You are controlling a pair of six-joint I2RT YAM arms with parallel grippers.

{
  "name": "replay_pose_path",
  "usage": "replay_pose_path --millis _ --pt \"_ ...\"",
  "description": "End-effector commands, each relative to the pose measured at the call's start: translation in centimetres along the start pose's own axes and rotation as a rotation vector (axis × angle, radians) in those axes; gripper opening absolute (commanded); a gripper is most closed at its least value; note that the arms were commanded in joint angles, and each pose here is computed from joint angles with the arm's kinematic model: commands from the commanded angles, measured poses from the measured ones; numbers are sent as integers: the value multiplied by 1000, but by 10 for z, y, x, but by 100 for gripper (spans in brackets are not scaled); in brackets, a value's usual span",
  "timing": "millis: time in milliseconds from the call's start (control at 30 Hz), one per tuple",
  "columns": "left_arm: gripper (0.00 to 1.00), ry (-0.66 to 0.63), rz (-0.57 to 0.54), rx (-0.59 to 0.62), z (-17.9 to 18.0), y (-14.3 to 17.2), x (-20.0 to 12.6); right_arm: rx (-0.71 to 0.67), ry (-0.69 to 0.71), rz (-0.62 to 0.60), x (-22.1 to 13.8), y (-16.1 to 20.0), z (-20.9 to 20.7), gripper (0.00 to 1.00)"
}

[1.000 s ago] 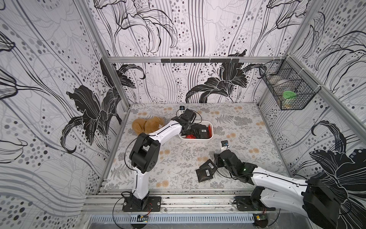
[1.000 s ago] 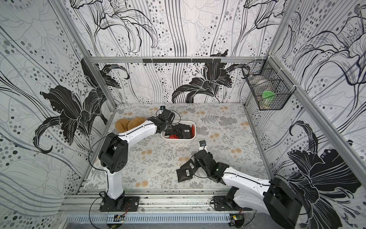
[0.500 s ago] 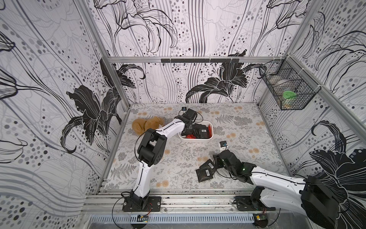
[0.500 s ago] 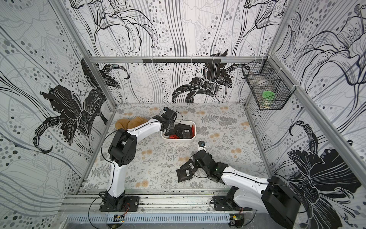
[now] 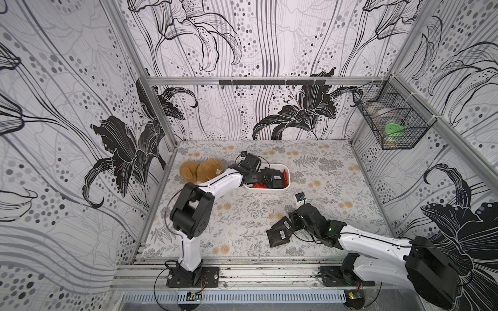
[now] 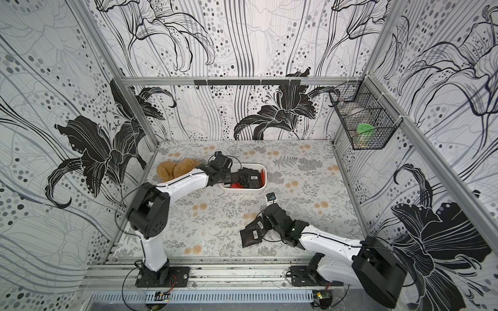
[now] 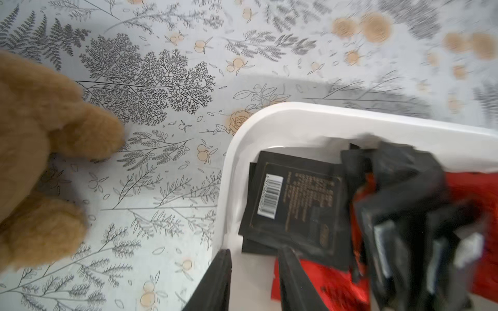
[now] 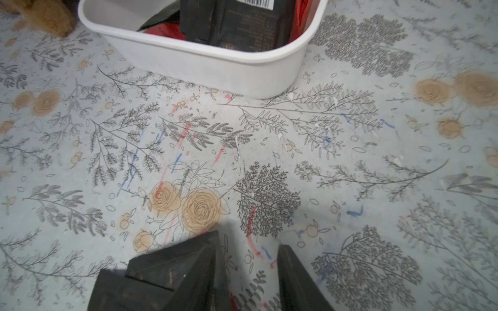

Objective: Put the tea bags into the storage box
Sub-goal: Place the tea bag in the storage box, then pick up the tea bag from the center of the board.

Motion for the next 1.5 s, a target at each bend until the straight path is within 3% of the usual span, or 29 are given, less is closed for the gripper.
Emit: replay_pose_path --millis 0,233,533,867,1467 --pt "39 201 -20 -70 -13 17 -36 4 -90 45 -5 -11 14 37" --pt "45 330 56 -100 -10 104 -70 68 -146 173 -24 5 33 29" --pt "46 447 134 -153 -4 177 -91 99 -136 280 -27 33 51 21" --pt "50 466 157 -235 18 205 -94 107 -79 345 -13 52 55 17" --pt "53 368 200 -251 43 229 -79 24 -132 374 6 44 111 15"
Point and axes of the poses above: each gripper's point midway between its finger pads, its own x axis out along the fingers, its own z axis along the line the jaws close on, y = z × x, the point moved 8 cm from there along -x, back along the fingers, and after that the axes turned 5 degrees about -x, right-handed, at the moved point
